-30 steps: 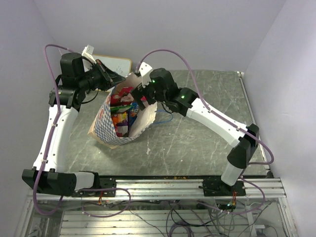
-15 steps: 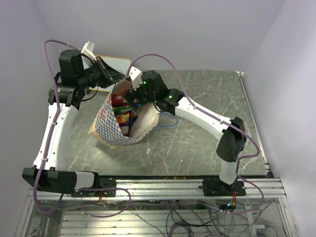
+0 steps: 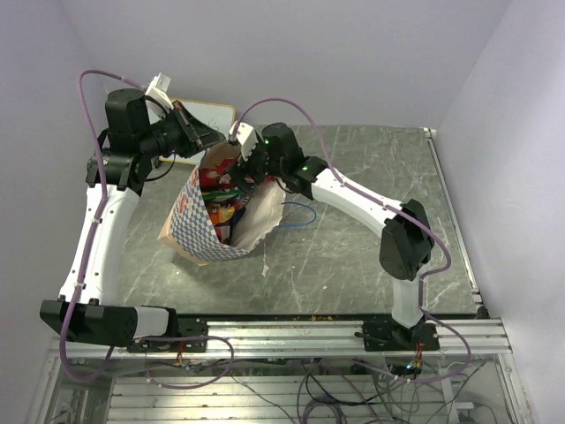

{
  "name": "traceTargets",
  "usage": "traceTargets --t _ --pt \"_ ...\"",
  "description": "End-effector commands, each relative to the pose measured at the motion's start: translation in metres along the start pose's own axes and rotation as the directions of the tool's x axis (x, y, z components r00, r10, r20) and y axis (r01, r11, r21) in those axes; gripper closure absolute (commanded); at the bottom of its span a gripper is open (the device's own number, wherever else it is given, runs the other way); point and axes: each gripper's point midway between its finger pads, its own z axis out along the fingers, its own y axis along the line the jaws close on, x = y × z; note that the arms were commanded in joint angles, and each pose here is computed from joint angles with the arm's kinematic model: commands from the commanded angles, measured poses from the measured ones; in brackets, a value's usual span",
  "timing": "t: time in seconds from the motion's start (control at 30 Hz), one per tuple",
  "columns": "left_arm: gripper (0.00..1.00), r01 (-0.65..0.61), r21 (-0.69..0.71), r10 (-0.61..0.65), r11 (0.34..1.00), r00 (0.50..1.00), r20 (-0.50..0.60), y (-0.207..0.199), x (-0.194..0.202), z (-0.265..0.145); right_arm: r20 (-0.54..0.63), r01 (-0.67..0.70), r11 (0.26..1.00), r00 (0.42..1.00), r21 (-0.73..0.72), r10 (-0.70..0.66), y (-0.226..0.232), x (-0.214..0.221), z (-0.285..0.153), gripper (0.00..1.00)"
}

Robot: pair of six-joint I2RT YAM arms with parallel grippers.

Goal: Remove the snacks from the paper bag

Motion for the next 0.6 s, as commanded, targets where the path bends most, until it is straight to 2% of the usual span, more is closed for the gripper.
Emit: traceTargets --t 0.0,0.13,0.23,0.57 --pt "0.93 -0.090 0.123 0.085 0.988 0.995 0.050 -0.040 -0.014 -0.012 0.031 0.062 0.995 0.998 -0.073 -0.060 0.012 0.002 0.016 0.18" --pt "0.93 -0.086 0.120 0.079 0.989 0.995 0.057 -0.039 -0.015 -0.012 0.040 0.090 0.993 0.995 -0.082 -0.087 0.013 0.003 0.022 0.19" --pt "0.93 -0.084 0.115 0.078 0.990 0.995 0.059 -0.038 -0.017 -0.014 0.048 0.092 0.992 0.995 -0.088 -0.088 0.014 0.001 0.024 0.25" --pt "0.93 -0.030 0.089 0.024 0.996 0.998 0.063 -0.025 -0.020 -0.018 0.083 0.069 0.985 0.995 -0.160 -0.057 0.033 -0.002 0.017 0.67"
